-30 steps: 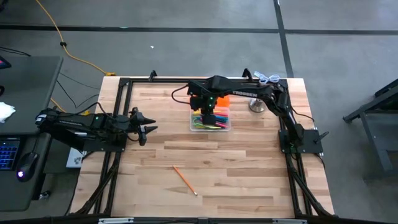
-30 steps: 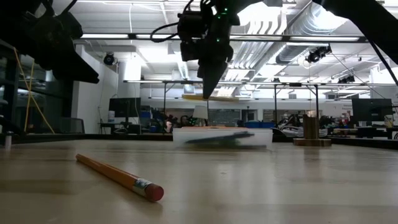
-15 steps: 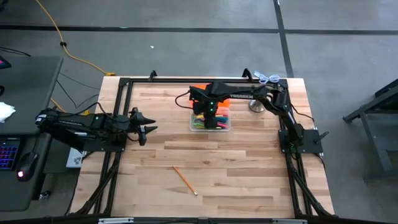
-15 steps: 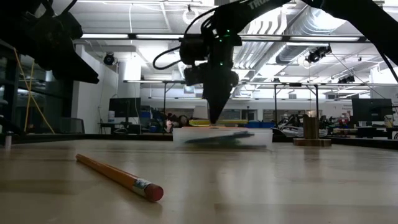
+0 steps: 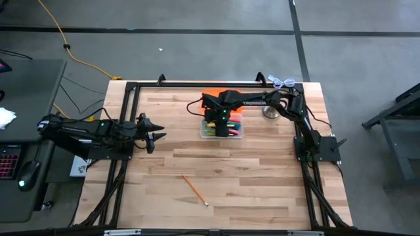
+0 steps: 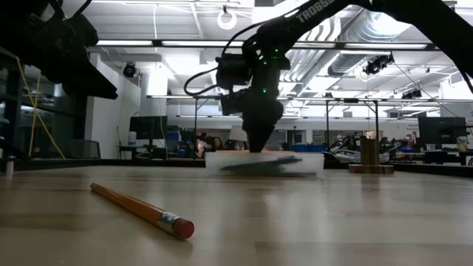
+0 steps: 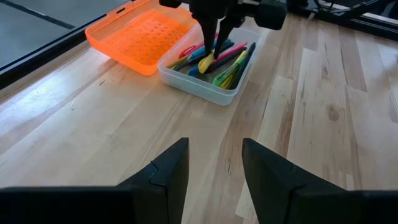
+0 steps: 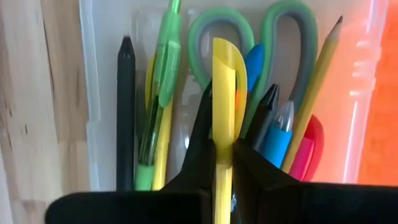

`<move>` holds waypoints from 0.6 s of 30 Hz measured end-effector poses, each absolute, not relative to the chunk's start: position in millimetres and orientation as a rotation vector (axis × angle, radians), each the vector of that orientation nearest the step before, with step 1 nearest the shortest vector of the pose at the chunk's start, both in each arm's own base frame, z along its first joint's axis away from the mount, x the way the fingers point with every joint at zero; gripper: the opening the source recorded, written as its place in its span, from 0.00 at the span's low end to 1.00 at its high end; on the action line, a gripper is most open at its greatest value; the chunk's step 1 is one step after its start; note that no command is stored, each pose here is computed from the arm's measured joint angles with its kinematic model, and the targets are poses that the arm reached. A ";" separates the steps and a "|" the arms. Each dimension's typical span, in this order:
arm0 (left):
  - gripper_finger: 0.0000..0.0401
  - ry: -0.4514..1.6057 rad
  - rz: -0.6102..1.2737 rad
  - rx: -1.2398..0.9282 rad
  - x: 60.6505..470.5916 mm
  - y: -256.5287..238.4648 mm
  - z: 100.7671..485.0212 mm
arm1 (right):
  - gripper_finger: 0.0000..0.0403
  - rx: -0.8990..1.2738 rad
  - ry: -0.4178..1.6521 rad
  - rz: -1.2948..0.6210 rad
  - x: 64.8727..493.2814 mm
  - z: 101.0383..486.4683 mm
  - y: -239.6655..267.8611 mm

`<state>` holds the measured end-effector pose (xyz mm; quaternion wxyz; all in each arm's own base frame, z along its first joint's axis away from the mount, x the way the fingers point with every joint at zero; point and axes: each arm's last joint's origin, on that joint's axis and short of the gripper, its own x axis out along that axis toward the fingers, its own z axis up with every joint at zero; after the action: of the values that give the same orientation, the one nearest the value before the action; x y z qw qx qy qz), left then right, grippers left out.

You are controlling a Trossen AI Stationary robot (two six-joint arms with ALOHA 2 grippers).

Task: Pick & place school supplies into a supply box
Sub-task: Put the yellow highlighter into the supply box

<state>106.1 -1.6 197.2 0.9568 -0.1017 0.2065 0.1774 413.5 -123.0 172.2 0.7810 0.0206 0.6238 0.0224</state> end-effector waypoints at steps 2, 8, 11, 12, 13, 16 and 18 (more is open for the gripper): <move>0.45 0.419 0.360 -0.206 106.1 -1.6 197.3 | 0.04 0.049 1.333 0.040 414.4 171.4 -123.1; 0.45 0.418 0.359 -0.206 106.1 -1.6 197.3 | 0.08 0.062 1.328 0.027 414.0 171.1 -125.7; 0.45 0.419 0.359 -0.206 106.2 -1.6 197.3 | 0.12 0.070 1.331 0.021 413.1 170.6 -127.3; 0.45 0.418 0.360 -0.207 106.1 -1.6 197.3 | 0.13 0.073 1.333 0.017 412.9 170.5 -127.5; 0.45 0.418 0.359 -0.206 106.1 -1.6 197.3 | 0.14 0.078 1.334 0.013 412.8 170.5 -127.8; 0.45 0.418 0.360 -0.206 106.1 -1.6 197.3 | 0.18 0.079 1.335 0.011 412.6 170.5 -127.9; 0.45 0.418 0.360 -0.207 106.1 -1.6 197.3 | 0.20 0.079 1.339 0.010 412.3 170.4 -127.9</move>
<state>106.1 -1.6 197.3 0.9569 -0.1019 0.2062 0.1772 412.3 -127.9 170.4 0.7834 0.0366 0.6204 0.0045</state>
